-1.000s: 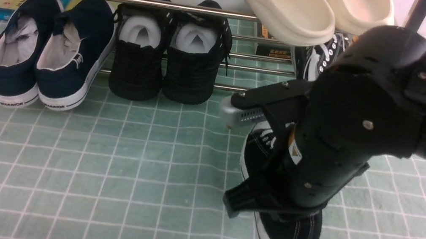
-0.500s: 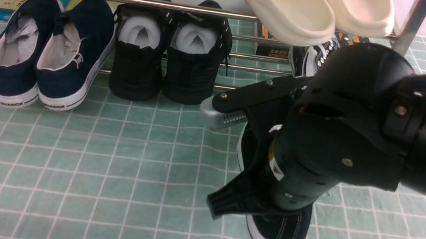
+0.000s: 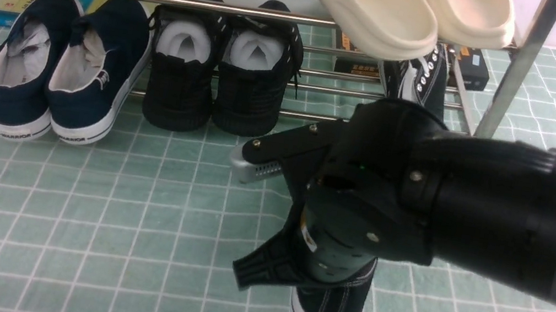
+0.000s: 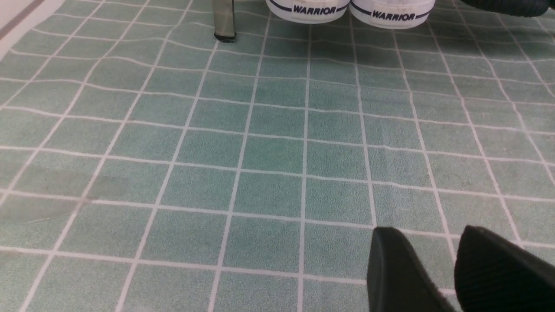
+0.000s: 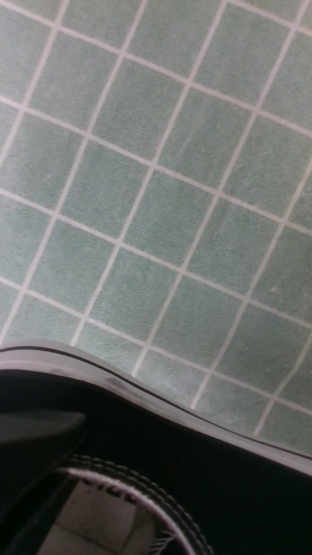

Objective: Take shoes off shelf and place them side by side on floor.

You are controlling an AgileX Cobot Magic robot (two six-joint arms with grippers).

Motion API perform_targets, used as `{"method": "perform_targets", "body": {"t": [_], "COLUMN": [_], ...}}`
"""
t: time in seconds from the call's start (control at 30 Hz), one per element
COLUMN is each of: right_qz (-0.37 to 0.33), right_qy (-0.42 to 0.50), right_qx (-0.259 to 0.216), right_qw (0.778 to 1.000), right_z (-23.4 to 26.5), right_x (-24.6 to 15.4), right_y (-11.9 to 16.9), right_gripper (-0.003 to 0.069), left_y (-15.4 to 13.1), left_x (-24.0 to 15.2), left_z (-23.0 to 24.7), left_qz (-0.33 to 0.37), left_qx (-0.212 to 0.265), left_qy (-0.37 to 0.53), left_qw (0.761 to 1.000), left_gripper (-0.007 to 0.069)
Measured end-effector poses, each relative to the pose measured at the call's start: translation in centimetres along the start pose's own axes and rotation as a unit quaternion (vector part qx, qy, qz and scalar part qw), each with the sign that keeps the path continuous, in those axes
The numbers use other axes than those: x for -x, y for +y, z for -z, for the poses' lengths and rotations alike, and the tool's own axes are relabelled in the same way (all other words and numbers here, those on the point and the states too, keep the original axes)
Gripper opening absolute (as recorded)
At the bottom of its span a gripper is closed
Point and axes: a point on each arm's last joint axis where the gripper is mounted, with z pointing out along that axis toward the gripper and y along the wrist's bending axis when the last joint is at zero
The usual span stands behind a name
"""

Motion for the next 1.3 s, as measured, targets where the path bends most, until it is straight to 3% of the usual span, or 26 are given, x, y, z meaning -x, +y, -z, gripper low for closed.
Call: {"method": "perform_targets", "body": {"t": [0.2,0.5,0.6,0.83,0.97,1.13,1.2,1.23,1.27,1.3], "right_qz": [0.012,0.016,0.014,0.003,0.034,0.057,0.033,0.033,0.011,-0.002], "right_qy": [0.003,0.007,0.005,0.031,0.032,0.003,-0.011,-0.011,-0.015,-0.018], "right_qx": [-0.027,-0.03,-0.025,-0.011,-0.018,-0.023,-0.033,-0.033,-0.041,-0.045], "right_qw": [1.0,0.999,1.0,0.999,0.999,0.998,0.999,0.999,0.999,0.999], "right_z": [-2.5,-3.5,-3.5,-2.1,-0.2,2.6,3.0,3.0,2.8,2.6], "right_x": [0.3,0.3,0.3,0.8,1.9,4.8,6.4,6.4,7.2,7.7], "right_y": [0.1,0.3,0.4,0.9,0.9,-0.8,-3.0,-3.0,-4.7,-5.8], "right_gripper": [0.0018,0.0053,0.0116,0.0357,0.0385,0.0277,0.0146,0.0134,0.0033,0.0001], "left_y": [0.0,0.0,0.0,0.0,0.0,0.0,0.0,0.0,0.0,0.0], "left_x": [0.0,0.0,0.0,0.0,0.0,0.0,0.0,0.0,0.0,0.0], "left_z": [0.0,0.0,0.0,0.0,0.0,0.0,0.0,0.0,0.0,0.0], "left_qz": [0.0,0.0,0.0,0.0,0.0,0.0,0.0,0.0,0.0,0.0], "left_qx": [0.0,0.0,0.0,0.0,0.0,0.0,0.0,0.0,0.0,0.0], "left_qy": [0.0,0.0,0.0,0.0,0.0,0.0,0.0,0.0,0.0,0.0], "left_qw": [1.0,1.0,1.0,1.0,1.0,1.0,1.0,1.0,1.0,1.0], "left_gripper": [0.0242,0.0242,0.0242,0.0242,0.0242,0.0242,0.0242,0.0242,0.0242,0.0242]}}
